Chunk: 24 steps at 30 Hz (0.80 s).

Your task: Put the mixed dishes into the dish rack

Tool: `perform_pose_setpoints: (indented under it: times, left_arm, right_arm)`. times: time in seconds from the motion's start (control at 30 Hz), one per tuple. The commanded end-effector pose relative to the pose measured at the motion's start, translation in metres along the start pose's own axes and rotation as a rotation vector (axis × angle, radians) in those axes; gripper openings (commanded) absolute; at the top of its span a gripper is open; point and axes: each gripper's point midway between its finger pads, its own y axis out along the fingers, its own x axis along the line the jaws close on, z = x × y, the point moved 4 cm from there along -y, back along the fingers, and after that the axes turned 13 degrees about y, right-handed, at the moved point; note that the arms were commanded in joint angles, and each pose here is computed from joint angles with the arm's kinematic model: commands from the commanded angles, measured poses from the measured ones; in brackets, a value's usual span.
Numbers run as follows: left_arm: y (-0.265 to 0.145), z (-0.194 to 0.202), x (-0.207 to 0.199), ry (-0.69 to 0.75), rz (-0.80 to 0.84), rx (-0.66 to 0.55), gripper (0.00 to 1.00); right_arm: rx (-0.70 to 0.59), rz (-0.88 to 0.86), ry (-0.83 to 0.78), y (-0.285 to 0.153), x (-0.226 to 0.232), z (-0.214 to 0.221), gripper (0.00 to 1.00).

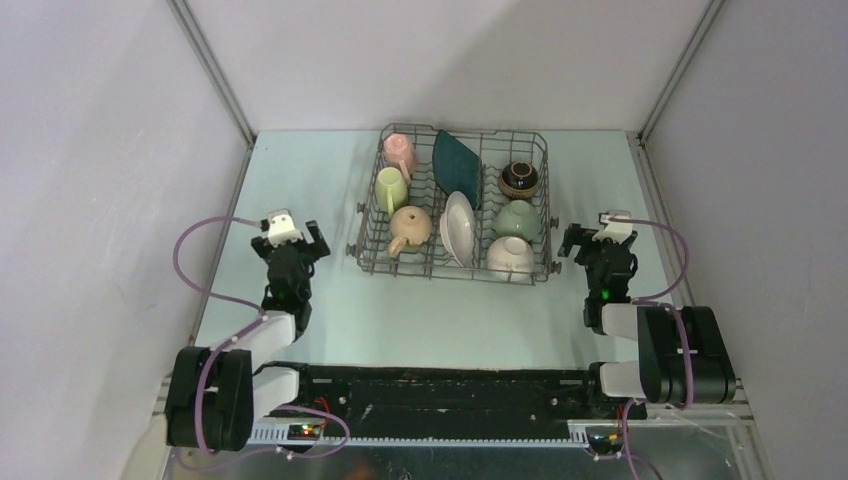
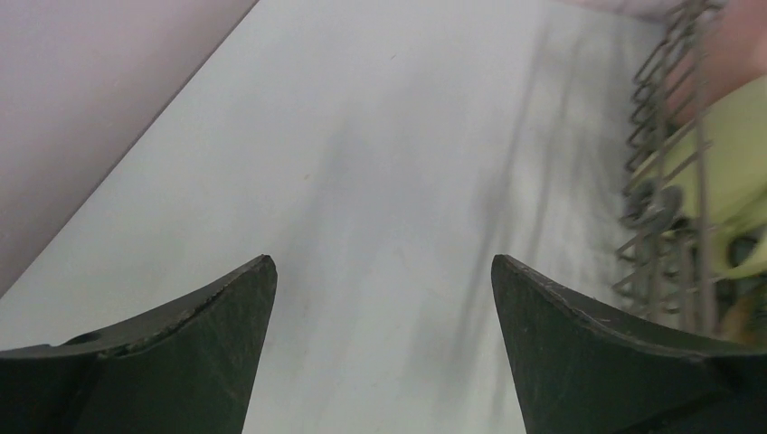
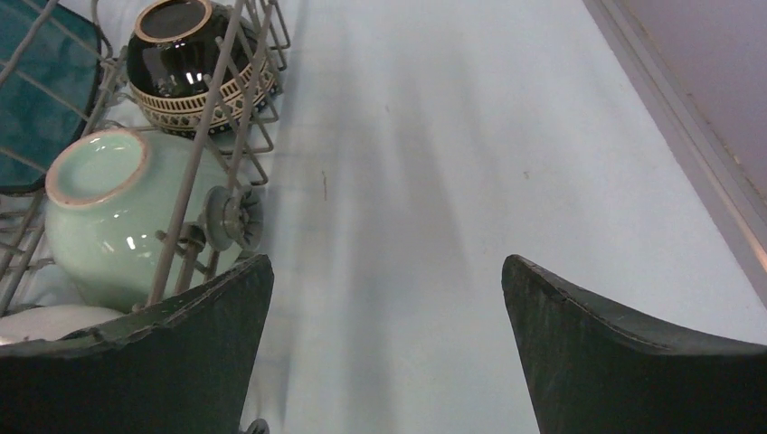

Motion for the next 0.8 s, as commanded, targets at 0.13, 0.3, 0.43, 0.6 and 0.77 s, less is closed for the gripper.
perform_pose_setpoints:
  times: [0.13,0.3,0.43,0.6,0.77]
  left_arm:
    - [0.003,-0.026,-0.005,-0.046,0.048,-0.092,0.96]
    - [-0.014,-0.030,0.010,-0.100,-0.021,-0.184,0.93]
    - [-0.032,-0.020,0.027,-0.066,-0.098,-0.203,0.93]
    - [-0.038,-0.023,0.038,-0.100,-0.172,-0.277,0.94]
    - [-0.025,-0.027,0.026,-0.014,-0.102,-0.260,0.93]
  right_arm:
    - [-0.031,-0.014,-0.033,0.006,0.006,-0.010,0.99]
    - [-0.029,-0.015,-0.034,0.006,0.006,-0.010,0.99]
    - [-0.030,-0.016,-0.034,0.006,0.007,-0.010,1.00]
    - [-0.030,-0.015,-0.033,0.006,0.006,-0.010,1.00]
    - [-0.030,-0.017,-0.032,0.006,0.007,-0.010,0.99]
